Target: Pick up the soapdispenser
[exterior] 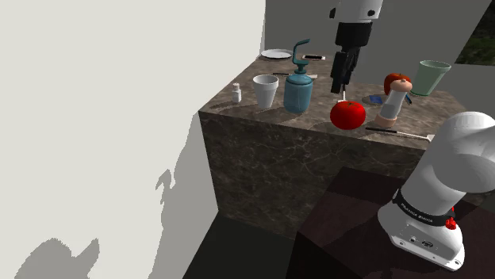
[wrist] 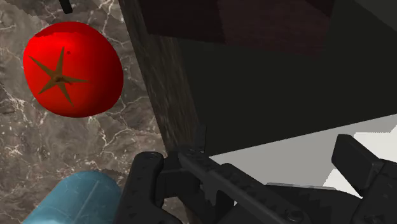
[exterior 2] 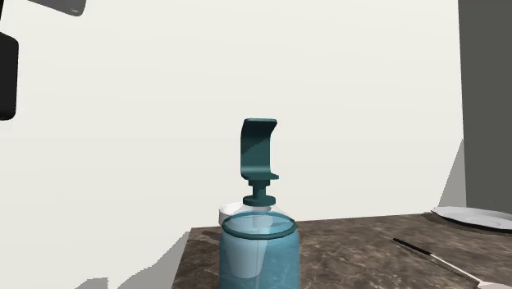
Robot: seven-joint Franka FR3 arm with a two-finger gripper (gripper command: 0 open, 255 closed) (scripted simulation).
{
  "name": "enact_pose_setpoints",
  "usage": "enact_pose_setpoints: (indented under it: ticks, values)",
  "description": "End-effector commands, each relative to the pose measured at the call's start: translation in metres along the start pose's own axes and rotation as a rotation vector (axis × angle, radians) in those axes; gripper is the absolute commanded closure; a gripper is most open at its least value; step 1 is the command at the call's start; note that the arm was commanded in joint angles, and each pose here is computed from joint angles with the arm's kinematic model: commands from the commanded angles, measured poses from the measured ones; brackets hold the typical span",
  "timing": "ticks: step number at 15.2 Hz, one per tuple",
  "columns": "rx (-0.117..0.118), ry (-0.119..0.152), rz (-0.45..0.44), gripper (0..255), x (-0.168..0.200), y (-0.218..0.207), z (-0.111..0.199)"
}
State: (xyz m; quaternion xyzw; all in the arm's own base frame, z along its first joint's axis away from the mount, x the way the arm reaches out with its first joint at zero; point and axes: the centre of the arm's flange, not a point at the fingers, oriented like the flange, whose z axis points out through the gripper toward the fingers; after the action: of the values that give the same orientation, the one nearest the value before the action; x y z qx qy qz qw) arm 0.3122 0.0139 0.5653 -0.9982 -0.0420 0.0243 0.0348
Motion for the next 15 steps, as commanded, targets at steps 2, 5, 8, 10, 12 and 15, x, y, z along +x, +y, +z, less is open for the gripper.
enact_pose_setpoints:
  ticks: [2,5,8,10,12,15]
  values:
    - [-0.002,0.014,-0.014,0,0.005,0.011,-0.001]
    - [-0.006,0.057,-0.056,0,0.020,0.044,-0.003]
    - [-0.011,0.099,-0.097,0,0.036,0.076,-0.006]
    - [-0.014,0.127,-0.125,0,0.047,0.097,-0.008]
    - [-0.017,0.155,-0.153,0,0.059,0.117,-0.011]
    - [-0.022,0.198,-0.195,0,0.078,0.148,-0.016]
